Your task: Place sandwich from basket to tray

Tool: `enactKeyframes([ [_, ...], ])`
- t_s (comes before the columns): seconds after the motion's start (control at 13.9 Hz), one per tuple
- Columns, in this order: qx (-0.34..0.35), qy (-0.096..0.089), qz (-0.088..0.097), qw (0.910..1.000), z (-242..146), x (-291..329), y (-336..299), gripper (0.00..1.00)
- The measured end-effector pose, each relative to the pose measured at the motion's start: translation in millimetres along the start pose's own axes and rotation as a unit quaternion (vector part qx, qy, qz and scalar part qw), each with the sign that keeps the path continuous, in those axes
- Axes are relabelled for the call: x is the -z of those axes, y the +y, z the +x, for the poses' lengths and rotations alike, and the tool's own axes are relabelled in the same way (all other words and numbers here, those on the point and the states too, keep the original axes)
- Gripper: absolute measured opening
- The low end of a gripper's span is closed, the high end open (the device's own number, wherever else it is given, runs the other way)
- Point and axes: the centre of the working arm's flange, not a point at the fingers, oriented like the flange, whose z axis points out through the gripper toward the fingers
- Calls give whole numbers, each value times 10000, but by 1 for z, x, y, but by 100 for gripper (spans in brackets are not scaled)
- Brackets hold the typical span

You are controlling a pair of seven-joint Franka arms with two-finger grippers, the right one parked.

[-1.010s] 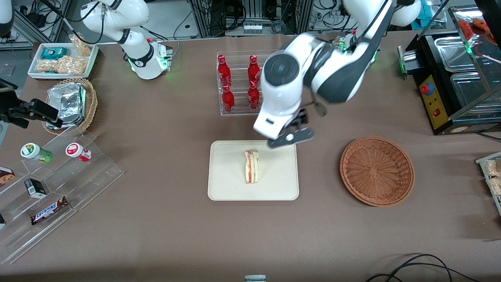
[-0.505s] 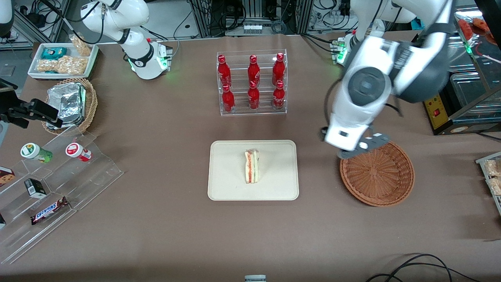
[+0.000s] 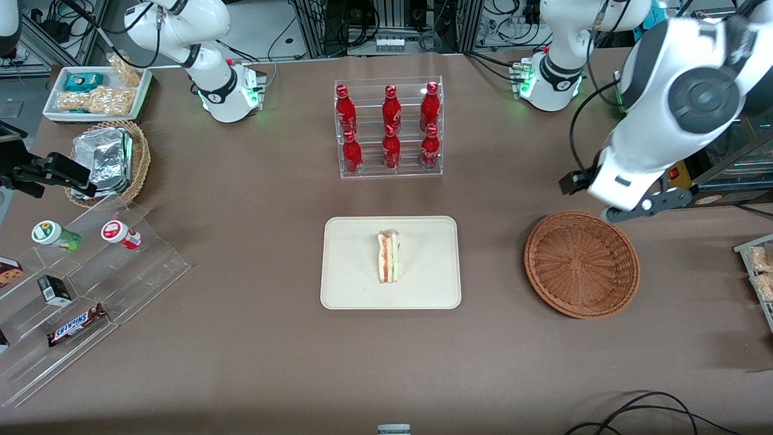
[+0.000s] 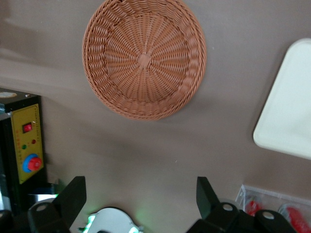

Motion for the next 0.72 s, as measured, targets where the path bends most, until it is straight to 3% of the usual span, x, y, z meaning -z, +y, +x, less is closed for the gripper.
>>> enactKeyframes([
  [0.22,-516,96,-135,9985,-3,17,-36,100],
  [0.36,-921,166,-355,9950,-4,27,-56,100],
  [0.72,-911,450,-680,9925,8,46,-103,100],
])
